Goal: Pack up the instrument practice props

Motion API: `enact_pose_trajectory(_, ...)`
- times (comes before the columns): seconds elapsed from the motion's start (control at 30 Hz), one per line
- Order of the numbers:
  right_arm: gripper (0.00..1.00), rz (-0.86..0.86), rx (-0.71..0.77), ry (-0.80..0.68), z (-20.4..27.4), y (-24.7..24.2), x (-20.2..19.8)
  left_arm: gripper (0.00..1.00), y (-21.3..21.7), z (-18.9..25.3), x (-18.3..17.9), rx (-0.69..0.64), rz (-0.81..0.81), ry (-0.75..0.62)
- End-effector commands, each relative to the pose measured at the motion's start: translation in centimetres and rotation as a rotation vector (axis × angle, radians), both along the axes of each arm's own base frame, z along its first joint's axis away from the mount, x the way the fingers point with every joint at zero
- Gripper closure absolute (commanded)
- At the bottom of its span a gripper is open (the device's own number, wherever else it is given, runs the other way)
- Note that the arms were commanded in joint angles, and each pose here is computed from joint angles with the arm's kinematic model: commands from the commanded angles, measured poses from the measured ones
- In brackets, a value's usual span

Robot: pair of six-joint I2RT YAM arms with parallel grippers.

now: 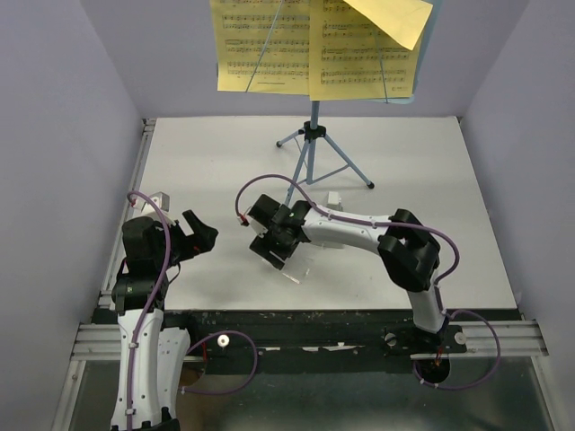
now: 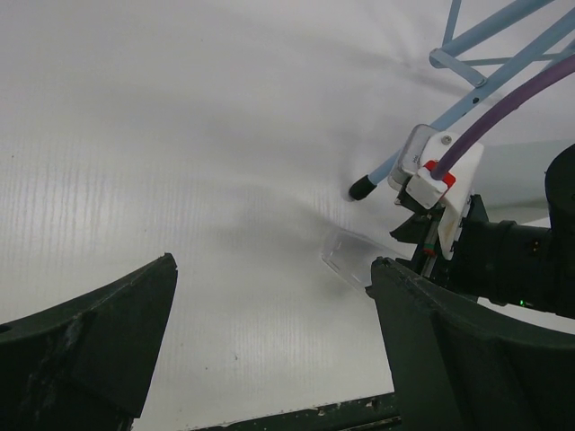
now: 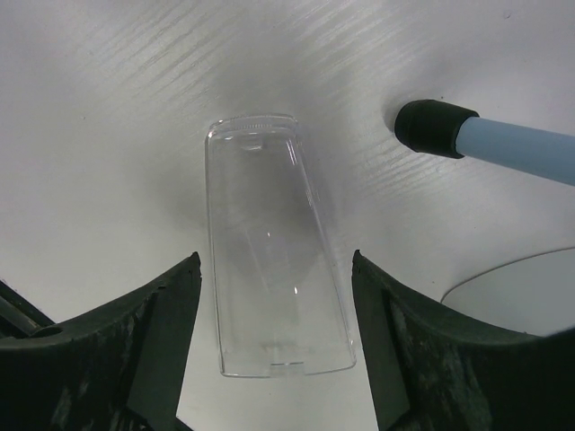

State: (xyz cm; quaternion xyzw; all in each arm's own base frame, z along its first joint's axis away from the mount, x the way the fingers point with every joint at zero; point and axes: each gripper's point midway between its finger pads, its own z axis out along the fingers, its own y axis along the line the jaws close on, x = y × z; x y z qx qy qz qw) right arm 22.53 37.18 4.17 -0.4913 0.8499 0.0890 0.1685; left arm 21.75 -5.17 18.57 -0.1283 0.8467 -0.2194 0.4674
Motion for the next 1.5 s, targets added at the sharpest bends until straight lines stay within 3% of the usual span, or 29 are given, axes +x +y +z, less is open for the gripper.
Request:
enact_pose_trajectory(0.0,0.25,-0.018,-0.013,-0.01,-0.3,0.5,0.7,0.01,-0.2,-0.2,0.0,-0.016,-0.006,-0.004)
enact_pose_trajectory(0.97,0.27,-0.023,-0.11,0.072,-3.8,-0.3,-1.6,0.01,-0.4,-1.0,0.4,-0.031,-0.013,0.018)
enact_pose_trajectory(1.07,0.34,-0.014,-0.119,0.084,-4.3,-0.5,-1.8,0.01,-0.4,-1.1,0.4,-0.032,-0.018,0.025)
enact_pose_trajectory(1.23,0.61,0.014,-0.074,0.109,-3.4,0.2,-2.3,0.01,-0.6,-1.3,0.5,-0.038,-0.026,0.038)
enact_pose_trajectory(1.37,1.0,0.116,0.013,0.067,0.2,1.0,-2.3,0.01,-0.9,-1.1,0.7,-0.04,-0.057,0.031)
enact_pose_trajectory(1.47,1.0,0.216,0.134,-0.042,5.4,1.8,-1.6,0.01,-1.3,-0.2,1.3,-0.018,-0.109,-0.032)
